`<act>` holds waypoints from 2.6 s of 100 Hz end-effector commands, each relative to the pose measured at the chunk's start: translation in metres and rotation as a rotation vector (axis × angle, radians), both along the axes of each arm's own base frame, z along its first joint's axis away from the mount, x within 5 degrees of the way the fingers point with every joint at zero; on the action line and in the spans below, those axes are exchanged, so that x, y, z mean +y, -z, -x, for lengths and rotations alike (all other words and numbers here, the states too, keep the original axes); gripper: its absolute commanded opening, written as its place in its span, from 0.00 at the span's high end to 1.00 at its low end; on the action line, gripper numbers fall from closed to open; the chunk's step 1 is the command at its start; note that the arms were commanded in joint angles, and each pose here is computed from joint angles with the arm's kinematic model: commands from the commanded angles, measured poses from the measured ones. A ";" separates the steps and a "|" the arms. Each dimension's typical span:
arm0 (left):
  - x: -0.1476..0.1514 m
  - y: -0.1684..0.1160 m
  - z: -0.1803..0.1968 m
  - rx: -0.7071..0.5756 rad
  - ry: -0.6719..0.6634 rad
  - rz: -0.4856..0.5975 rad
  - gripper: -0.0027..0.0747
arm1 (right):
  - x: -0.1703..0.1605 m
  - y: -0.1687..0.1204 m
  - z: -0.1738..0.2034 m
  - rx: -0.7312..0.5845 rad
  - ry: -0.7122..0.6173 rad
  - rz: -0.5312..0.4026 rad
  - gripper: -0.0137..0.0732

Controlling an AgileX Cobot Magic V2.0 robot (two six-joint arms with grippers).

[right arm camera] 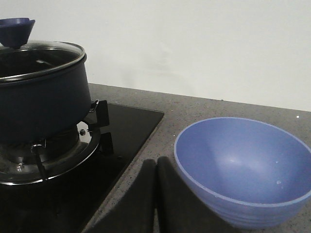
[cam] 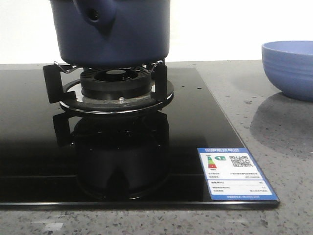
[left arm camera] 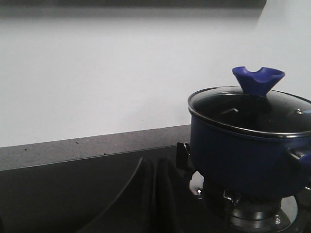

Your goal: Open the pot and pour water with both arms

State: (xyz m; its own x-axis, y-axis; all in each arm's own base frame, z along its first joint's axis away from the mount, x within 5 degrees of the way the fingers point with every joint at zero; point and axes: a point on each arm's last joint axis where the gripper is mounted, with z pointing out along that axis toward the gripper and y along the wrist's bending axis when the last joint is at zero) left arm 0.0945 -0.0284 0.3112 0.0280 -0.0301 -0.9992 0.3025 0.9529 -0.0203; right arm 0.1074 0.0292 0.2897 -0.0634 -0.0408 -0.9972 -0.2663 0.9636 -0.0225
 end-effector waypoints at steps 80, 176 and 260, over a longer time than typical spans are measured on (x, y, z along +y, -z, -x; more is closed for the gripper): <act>0.023 0.099 0.036 -0.048 -0.205 0.079 0.99 | -0.003 -0.011 -0.001 -0.050 0.034 -0.004 0.89; 0.023 0.108 0.040 -0.029 -0.200 0.074 0.99 | -0.003 -0.011 -0.001 -0.051 0.039 -0.004 0.89; 0.023 0.108 0.040 -0.029 -0.200 0.074 0.99 | -0.033 0.051 0.034 -0.104 0.318 -0.068 0.89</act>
